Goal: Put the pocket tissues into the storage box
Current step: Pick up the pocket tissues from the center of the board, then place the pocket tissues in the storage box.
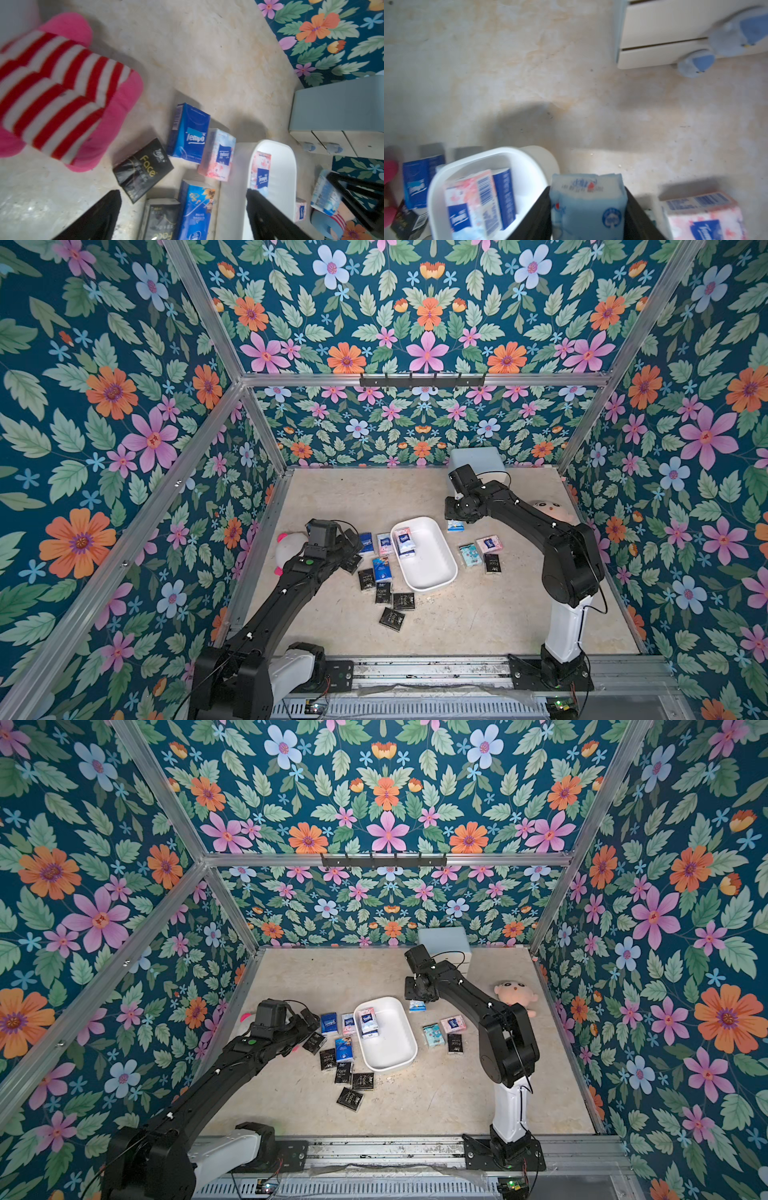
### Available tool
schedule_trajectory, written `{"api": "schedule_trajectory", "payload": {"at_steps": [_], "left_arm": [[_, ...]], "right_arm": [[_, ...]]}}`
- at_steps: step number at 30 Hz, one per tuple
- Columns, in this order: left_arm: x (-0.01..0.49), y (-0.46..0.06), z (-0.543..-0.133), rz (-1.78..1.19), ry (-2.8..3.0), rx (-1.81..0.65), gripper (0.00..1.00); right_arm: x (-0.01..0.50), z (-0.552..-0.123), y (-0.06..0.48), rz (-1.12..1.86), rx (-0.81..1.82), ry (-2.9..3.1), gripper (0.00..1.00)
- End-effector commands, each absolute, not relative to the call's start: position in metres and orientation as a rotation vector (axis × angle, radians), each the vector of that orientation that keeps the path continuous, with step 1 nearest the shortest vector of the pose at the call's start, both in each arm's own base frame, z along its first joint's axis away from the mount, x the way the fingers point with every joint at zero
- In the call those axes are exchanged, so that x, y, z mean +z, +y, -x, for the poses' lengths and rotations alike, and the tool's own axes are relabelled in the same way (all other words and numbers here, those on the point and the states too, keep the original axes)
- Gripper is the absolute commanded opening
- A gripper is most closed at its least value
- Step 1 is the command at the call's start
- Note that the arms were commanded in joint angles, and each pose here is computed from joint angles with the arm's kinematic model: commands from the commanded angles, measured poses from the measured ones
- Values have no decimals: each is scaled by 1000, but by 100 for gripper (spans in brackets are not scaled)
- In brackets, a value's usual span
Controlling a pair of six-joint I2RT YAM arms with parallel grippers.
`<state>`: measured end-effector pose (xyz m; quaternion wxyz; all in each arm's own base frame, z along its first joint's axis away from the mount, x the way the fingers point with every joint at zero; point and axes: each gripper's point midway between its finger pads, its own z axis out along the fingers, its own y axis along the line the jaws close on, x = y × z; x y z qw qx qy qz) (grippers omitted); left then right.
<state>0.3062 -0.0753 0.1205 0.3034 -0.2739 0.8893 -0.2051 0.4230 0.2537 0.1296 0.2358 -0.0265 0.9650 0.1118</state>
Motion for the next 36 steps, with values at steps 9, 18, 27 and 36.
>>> {"api": "schedule_trajectory", "payload": {"at_steps": [9,18,27,36], "left_arm": [[124,-60,-292,678,2384,-521,99],[121,-55,-276,715,2364,-518,99],[133,-57,-280,735,2331,-546,99],[133,-63,-287,727,2346,-582,99]], "right_arm": [[113,-405,332,234,446,2682,52],[71,-410,337,272,384,2747,51],[56,-421,353,286,420,2768,56],[79,-417,343,286,390,2736,68]]}}
